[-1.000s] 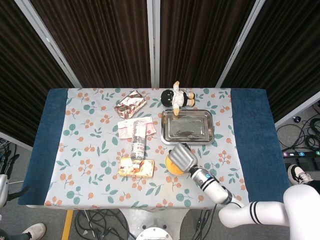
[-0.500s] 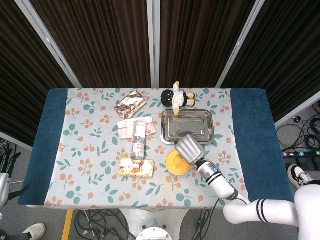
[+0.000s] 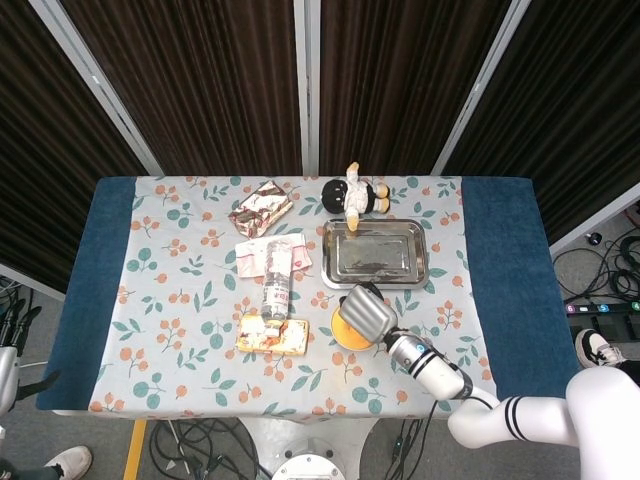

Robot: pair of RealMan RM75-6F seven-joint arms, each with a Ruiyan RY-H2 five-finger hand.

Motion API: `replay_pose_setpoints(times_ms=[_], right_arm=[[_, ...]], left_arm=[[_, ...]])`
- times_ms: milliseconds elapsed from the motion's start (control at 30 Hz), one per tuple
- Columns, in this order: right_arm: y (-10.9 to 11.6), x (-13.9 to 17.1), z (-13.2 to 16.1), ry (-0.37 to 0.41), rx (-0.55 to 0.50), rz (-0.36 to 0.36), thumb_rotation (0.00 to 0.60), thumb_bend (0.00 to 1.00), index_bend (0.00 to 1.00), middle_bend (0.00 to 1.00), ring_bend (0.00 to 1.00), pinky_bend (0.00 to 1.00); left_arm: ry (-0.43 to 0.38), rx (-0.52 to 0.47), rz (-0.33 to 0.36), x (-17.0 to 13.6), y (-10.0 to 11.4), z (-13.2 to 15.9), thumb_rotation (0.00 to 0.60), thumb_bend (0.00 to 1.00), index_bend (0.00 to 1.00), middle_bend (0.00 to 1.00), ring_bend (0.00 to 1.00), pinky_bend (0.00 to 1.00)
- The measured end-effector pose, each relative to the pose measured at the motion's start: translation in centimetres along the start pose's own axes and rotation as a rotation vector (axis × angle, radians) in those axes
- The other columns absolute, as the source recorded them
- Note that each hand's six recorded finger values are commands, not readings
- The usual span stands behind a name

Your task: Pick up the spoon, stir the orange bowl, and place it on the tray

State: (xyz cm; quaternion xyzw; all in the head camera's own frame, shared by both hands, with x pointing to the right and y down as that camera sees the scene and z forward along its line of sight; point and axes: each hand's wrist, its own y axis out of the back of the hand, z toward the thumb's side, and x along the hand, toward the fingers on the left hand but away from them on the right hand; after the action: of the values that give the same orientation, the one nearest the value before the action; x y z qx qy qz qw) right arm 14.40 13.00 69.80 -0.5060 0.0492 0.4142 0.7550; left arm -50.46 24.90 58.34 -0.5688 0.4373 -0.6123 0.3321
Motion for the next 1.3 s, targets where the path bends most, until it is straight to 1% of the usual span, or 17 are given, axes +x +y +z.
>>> replay_pose_setpoints(times_ms=[100,200,233,333,500,633,800,933,1067,1200,1300], right_arm=[[-0.5,-0.2,0.6,0.014,0.139,-0.043,0.600,0.37,0.78,1.00,1.00,1.00],[-0.7,-0.4,0.7,0.003,0.243,-0.075,0.600,0.37,0.78,1.00,1.00,1.00],[-0.6,-0.4,0.6,-0.008,0.260,-0.084,0.600,0.37,0.78,1.00,1.00,1.00],[0.0,-0.4,0.0,-0.047,0.271,-0.101,0.600,0.37,0.78,1.00,1.00,1.00],[1.4,0.1,-0.7,-0.070,0.279,-0.134,0.600,0.37,0.78,1.00,1.00,1.00],[2.3,0.4,-0.6,-0.062,0.284,-0.153,0.600,0.37,0.78,1.00,1.00,1.00],[2.5,0.3,0.5,-0.033,0.304,-0.154,0.600,0.37,0.78,1.00,1.00,1.00],[2.2,0.1,1.3,-0.023,0.340,-0.147,0.600,0.37,0.79,1.00,1.00,1.00],[1.4,0.0,1.7,-0.032,0.396,-0.119,0.600,0.37,0.80,1.00,1.00,1.00],[0.0,-0.4,0.7,-0.074,0.437,-0.067,0.600,0.37,0.81,1.00,1.00,1.00],[-0.2,-0.6,-0.1,-0.097,0.445,-0.058,0.600,0.37,0.81,1.00,1.00,1.00]], left_arm=[[0.001,-0.003,-0.001,0.0,-0.1,-0.1,0.600,0.09,0.16,0.08,0.09,0.12],[0.002,-0.006,0.000,-0.1,-0.1,-0.2,0.600,0.09,0.16,0.08,0.09,0.12],[0.003,-0.007,0.001,-0.1,-0.1,-0.2,0.600,0.09,0.16,0.08,0.09,0.12],[0.005,-0.006,0.000,-0.2,-0.1,-0.3,0.600,0.09,0.16,0.08,0.09,0.12],[-0.003,-0.007,0.005,-0.1,0.0,-0.1,0.600,0.09,0.16,0.08,0.09,0.12],[-0.005,-0.012,0.003,-0.1,-0.1,-0.1,0.600,0.09,0.16,0.08,0.09,0.12],[-0.004,-0.017,0.000,-0.2,-0.1,-0.1,0.600,0.09,0.16,0.08,0.09,0.12],[-0.002,-0.018,-0.004,-0.2,-0.2,-0.3,0.600,0.09,0.16,0.08,0.09,0.12],[-0.001,-0.022,-0.005,-0.2,-0.2,-0.3,0.600,0.09,0.16,0.08,0.09,0.12],[0.000,-0.023,-0.006,-0.2,-0.3,-0.4,0.600,0.09,0.16,0.08,0.09,0.12],[0.000,-0.024,-0.005,-0.2,-0.3,-0.4,0.600,0.09,0.16,0.08,0.09,0.12]])
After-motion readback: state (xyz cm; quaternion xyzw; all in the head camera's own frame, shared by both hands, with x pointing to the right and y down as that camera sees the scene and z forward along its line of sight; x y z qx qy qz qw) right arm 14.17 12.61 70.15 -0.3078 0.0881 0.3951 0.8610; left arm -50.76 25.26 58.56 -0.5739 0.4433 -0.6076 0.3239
